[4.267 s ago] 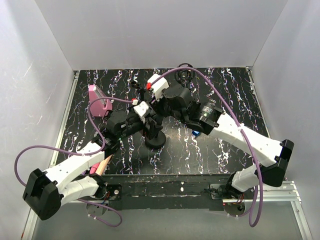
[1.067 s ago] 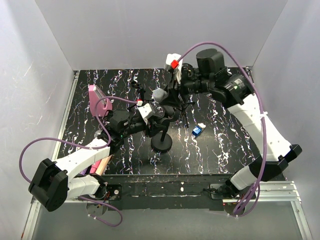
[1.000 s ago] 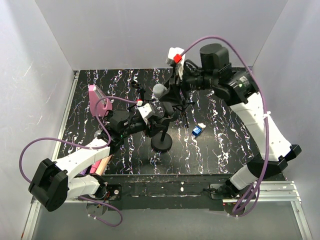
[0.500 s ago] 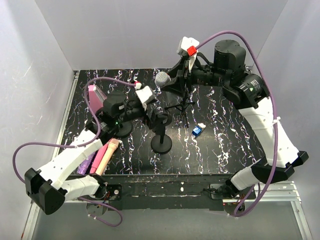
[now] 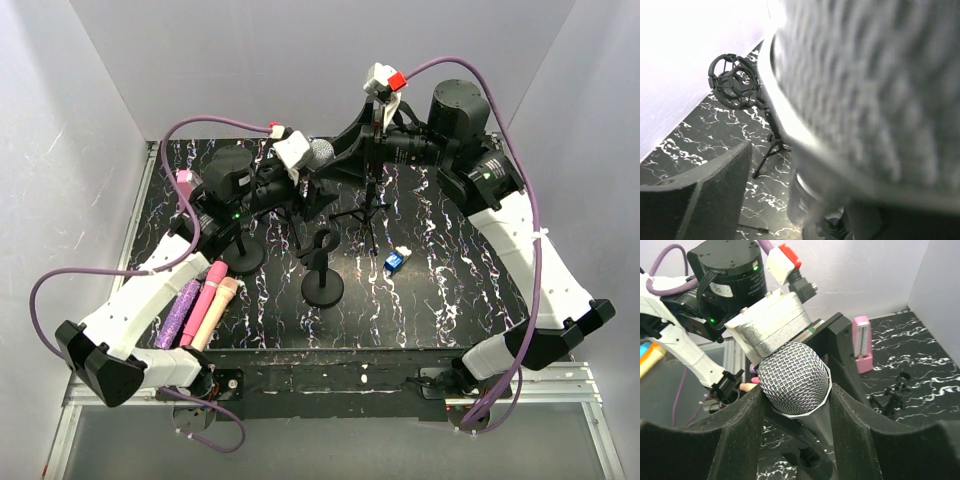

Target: Remove the microphone from the stand

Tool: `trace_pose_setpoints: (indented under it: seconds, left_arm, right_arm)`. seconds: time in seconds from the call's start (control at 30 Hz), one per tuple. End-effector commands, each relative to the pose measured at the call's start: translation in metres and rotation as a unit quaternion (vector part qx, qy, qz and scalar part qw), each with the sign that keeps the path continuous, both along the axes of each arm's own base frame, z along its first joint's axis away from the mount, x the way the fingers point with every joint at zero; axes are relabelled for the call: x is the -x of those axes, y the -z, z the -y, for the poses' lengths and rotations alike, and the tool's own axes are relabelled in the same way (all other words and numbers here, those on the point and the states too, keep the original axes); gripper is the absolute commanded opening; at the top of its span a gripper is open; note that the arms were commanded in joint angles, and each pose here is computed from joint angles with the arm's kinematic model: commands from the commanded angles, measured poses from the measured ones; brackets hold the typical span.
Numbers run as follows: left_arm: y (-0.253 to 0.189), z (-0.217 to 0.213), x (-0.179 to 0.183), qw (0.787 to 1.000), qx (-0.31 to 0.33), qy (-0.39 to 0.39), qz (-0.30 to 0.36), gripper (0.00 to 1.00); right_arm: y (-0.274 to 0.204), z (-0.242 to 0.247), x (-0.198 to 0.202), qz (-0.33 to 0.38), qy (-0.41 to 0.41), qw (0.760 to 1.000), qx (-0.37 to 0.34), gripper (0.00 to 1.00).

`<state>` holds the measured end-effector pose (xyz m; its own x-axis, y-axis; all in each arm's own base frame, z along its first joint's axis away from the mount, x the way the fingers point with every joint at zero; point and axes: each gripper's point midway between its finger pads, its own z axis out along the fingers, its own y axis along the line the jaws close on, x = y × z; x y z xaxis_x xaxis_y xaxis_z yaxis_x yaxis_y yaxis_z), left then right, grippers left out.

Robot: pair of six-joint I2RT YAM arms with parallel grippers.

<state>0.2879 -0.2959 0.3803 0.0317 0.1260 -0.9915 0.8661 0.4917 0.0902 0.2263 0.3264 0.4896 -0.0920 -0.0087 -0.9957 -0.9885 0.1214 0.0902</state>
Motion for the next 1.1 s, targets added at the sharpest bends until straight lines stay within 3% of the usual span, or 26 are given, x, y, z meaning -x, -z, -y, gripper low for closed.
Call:
trace_pose_setpoints:
  seconds: [0.0, 0.1, 0.13, 0.2, 0.23, 0.33, 0.43, 0.53, 0.7, 0.83, 1.07]
  left_arm:
    - [-0.02, 0.0, -0.001, 1.0, -0.007, 0.005, 0.022, 0.57]
    - [-0.029, -0.001, 0.0, 0.999, -0.018, 0.011, 0.035, 0.34]
    - [-0.03, -0.001, 0.002, 0.999, -0.023, 0.014, 0.037, 0.26]
    - [-0.035, -0.005, 0.006, 0.998, -0.037, 0.017, 0.042, 0.06]
    - [-0.038, -0.01, 0.005, 0.998, -0.045, 0.009, 0.047, 0.0]
    - [-0.034, -0.035, 0.006, 0.994, -0.094, -0.028, 0.052, 0.0]
    - [-0.016, -0.074, 0.002, 0.981, -0.174, -0.08, 0.041, 0.0]
    - [0.011, -0.131, 0.001, 0.949, -0.268, -0.164, -0.007, 0.0]
    - [0.053, -0.229, 0.029, 0.874, -0.381, -0.286, -0.097, 0.0]
    - [0.101, -0.298, 0.069, 0.786, -0.488, -0.347, -0.154, 0.0]
    - [0.135, -0.351, 0.094, 0.722, -0.518, -0.422, -0.18, 0.0]
  right_arm:
    - [-0.037, 0.004, 0.029, 0.027, -0.046, 0.997, -0.058, 0.01]
    - [-0.029, 0.004, 0.026, 0.019, -0.038, 0.998, -0.054, 0.01]
    - [-0.027, 0.004, 0.023, 0.017, -0.031, 0.998, -0.052, 0.1]
    - [-0.021, 0.005, 0.019, 0.016, -0.015, 0.999, -0.044, 0.42]
    - [-0.02, 0.007, 0.017, 0.019, -0.005, 0.999, -0.041, 0.55]
    - [-0.011, 0.018, 0.01, 0.031, 0.031, 0.999, -0.023, 0.79]
    - [0.005, 0.033, 0.012, 0.041, 0.056, 0.998, -0.006, 0.83]
    - [0.03, 0.046, 0.016, 0.052, 0.074, 0.996, 0.023, 0.84]
    - [0.068, 0.059, 0.021, 0.039, 0.093, 0.993, 0.058, 0.83]
    - [0.081, 0.062, 0.023, 0.031, 0.098, 0.993, 0.063, 0.83]
    - [0.096, 0.067, 0.026, 0.025, 0.103, 0.991, 0.077, 0.83]
